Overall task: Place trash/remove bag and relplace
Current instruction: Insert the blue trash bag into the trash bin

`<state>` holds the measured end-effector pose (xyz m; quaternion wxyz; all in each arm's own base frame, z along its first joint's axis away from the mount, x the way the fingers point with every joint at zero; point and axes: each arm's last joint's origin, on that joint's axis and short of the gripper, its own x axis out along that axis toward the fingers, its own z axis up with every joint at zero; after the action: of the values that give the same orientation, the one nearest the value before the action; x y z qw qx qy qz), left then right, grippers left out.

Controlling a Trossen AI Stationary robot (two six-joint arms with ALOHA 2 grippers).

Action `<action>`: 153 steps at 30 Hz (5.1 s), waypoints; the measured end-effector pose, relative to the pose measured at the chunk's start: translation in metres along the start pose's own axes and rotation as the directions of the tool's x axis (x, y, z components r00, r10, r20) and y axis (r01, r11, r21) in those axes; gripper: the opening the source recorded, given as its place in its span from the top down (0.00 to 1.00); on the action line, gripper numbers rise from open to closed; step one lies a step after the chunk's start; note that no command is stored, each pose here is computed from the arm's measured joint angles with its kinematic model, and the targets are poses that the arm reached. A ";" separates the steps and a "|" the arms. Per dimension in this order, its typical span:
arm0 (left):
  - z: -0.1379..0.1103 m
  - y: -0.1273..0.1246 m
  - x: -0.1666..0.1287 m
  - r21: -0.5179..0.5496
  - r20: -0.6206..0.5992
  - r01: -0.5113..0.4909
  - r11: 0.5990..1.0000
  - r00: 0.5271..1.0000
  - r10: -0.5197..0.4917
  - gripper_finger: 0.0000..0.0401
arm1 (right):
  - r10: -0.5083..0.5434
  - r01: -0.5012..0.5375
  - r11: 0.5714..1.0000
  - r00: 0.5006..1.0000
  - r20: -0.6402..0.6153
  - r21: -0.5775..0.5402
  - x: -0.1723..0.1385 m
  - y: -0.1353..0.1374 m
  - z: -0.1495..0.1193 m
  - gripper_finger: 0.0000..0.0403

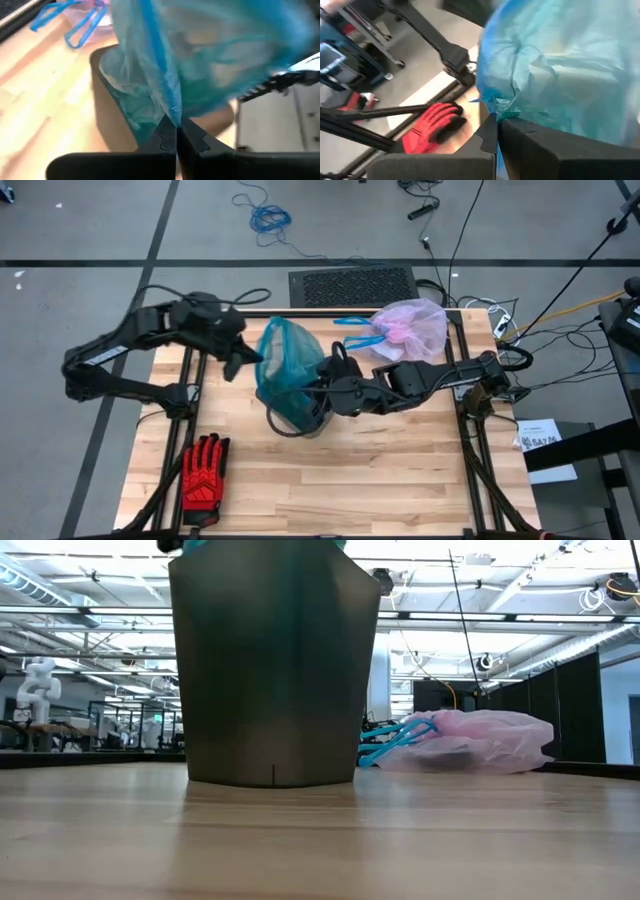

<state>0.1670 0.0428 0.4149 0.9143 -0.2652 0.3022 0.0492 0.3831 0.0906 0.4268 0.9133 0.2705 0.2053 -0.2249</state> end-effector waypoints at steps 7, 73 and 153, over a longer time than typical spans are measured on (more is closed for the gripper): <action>0.004 -0.014 -0.030 -0.041 0.068 0.089 0.995 0.994 -0.087 1.00 | -0.044 0.046 0.998 0.998 -0.054 0.050 0.006 -0.011 0.002 1.00; 0.025 0.002 -0.010 -0.082 0.062 -0.015 0.997 0.998 0.020 1.00 | 0.127 -0.252 0.765 0.961 -0.244 -0.593 -0.003 -0.010 0.002 0.66; 0.025 -0.001 -0.022 -0.123 0.133 0.020 0.992 0.991 -0.003 1.00 | -0.464 0.201 0.849 0.726 -0.507 -0.489 0.136 -0.130 -0.008 1.00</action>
<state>0.1624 0.0566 0.4453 0.9142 -0.3197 0.2357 0.0801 0.4240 -0.0428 0.3011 0.7759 0.0925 0.5750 -0.2427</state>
